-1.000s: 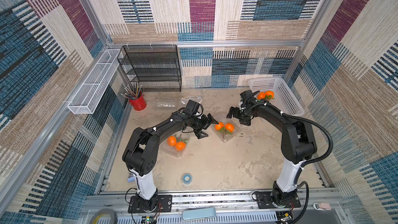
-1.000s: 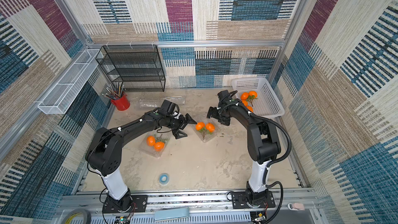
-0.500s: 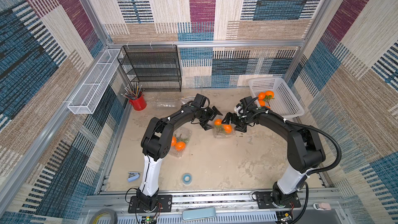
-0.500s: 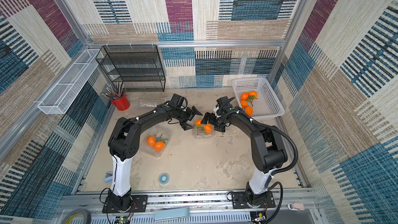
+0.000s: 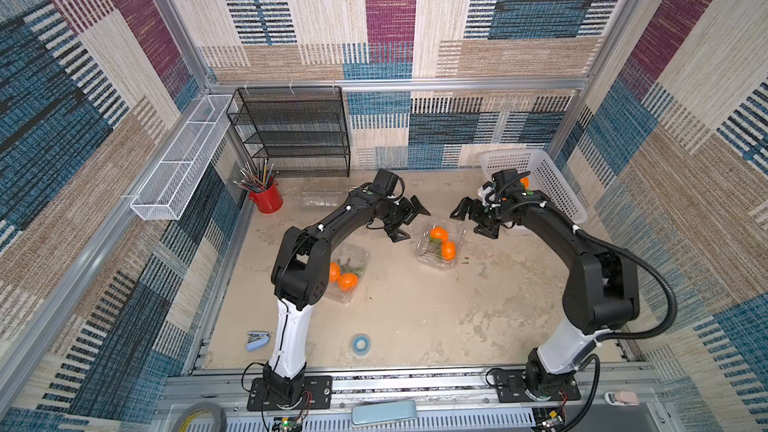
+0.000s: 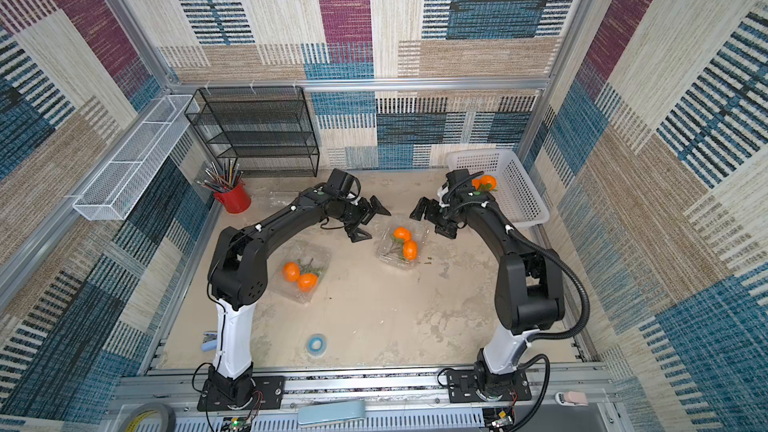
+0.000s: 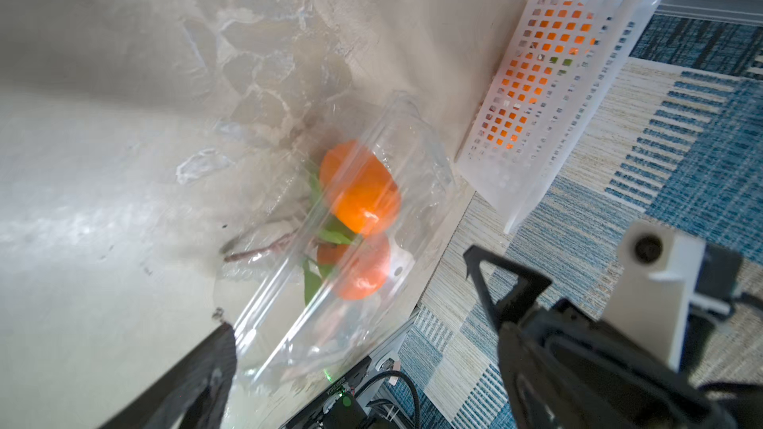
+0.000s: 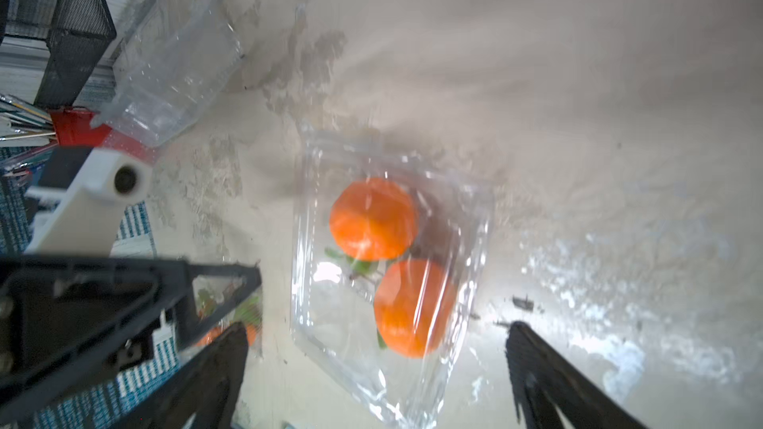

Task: Take oranges out of containers
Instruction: Adjust the packing box at the center of the board.

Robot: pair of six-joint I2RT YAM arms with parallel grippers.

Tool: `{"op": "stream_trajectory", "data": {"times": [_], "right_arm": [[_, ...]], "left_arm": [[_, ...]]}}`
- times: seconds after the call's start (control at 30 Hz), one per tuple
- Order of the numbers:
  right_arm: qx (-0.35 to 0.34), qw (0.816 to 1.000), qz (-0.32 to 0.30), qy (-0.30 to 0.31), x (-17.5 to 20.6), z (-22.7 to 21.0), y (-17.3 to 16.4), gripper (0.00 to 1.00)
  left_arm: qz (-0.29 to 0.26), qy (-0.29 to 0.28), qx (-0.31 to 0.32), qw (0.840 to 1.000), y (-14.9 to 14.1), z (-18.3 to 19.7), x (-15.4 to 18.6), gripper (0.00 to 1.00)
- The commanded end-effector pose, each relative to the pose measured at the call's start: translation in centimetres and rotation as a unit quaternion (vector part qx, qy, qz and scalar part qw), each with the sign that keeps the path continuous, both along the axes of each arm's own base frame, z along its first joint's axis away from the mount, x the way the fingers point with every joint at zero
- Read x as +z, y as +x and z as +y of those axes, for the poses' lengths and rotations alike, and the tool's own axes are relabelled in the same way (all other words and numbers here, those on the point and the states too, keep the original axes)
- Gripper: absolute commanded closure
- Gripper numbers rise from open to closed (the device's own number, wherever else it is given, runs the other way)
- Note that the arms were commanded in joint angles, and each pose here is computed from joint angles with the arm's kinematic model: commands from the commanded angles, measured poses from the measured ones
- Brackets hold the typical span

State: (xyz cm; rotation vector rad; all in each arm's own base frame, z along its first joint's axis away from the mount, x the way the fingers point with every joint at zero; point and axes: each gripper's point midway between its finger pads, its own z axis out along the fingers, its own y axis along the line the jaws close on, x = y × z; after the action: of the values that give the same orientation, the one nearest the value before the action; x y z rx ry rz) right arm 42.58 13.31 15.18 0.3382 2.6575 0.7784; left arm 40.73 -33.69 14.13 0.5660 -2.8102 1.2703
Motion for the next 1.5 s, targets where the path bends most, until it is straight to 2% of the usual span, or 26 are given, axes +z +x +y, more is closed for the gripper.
{"op": "stream_trajectory", "data": {"times": [0.0, 0.17, 0.37, 0.53, 0.7, 0.93, 1.1, 1.27, 1.47], "right_arm": [[0.014, 1.0, -0.022, -0.018, -0.1, 0.1, 3.4, 0.02], [0.024, 0.998, -0.019, -0.056, -2.2, -0.2, 8.3, 0.02], [0.075, 0.996, -0.02, -0.037, -3.6, 2.2, 9.7, 0.02], [0.092, 0.996, -0.012, -0.01, -3.8, 4.3, 8.0, 0.02], [0.087, 0.996, 0.004, 0.032, -3.8, 5.2, 5.0, 0.02], [0.067, 0.995, 0.025, 0.074, -3.9, 5.6, 0.5, 0.02], [0.053, 0.993, 0.047, 0.095, -4.5, 6.2, -2.3, 0.02], [0.057, 0.993, 0.046, 0.088, -4.1, 5.8, -2.1, 0.02], [0.037, 0.993, 0.017, 0.111, -2.3, 2.9, -1.3, 0.02]], "left_arm": [[-0.001, 0.014, -0.011, 1.0, -2.2, 1.3, 0.0, 0.01], [0.02, -0.013, 0.006, 1.0, -5.7, 2.1, -0.3, 0.01], [0.033, -0.058, 0.03, 0.997, -7.6, 1.3, -1.8, 0.01], [0.051, -0.078, 0.006, 0.996, -7.9, -1.8, -2.8, 0.01], [0.054, -0.088, 0.017, 0.994, -6.9, -3.3, -3.2, 0.01], [0.054, -0.071, 0.03, 0.996, -5.1, -2.5, -3.8, 0.01], [0.048, -0.058, 0.041, 0.996, -2.1, -1.1, -4.2, 0.0], [0.049, -0.03, 0.024, 0.998, -1.2, 0.1, -4.0, 0.0], [0.049, -0.002, 0.002, 0.999, -4.0, 1.9, -3.6, 0.0]]}}
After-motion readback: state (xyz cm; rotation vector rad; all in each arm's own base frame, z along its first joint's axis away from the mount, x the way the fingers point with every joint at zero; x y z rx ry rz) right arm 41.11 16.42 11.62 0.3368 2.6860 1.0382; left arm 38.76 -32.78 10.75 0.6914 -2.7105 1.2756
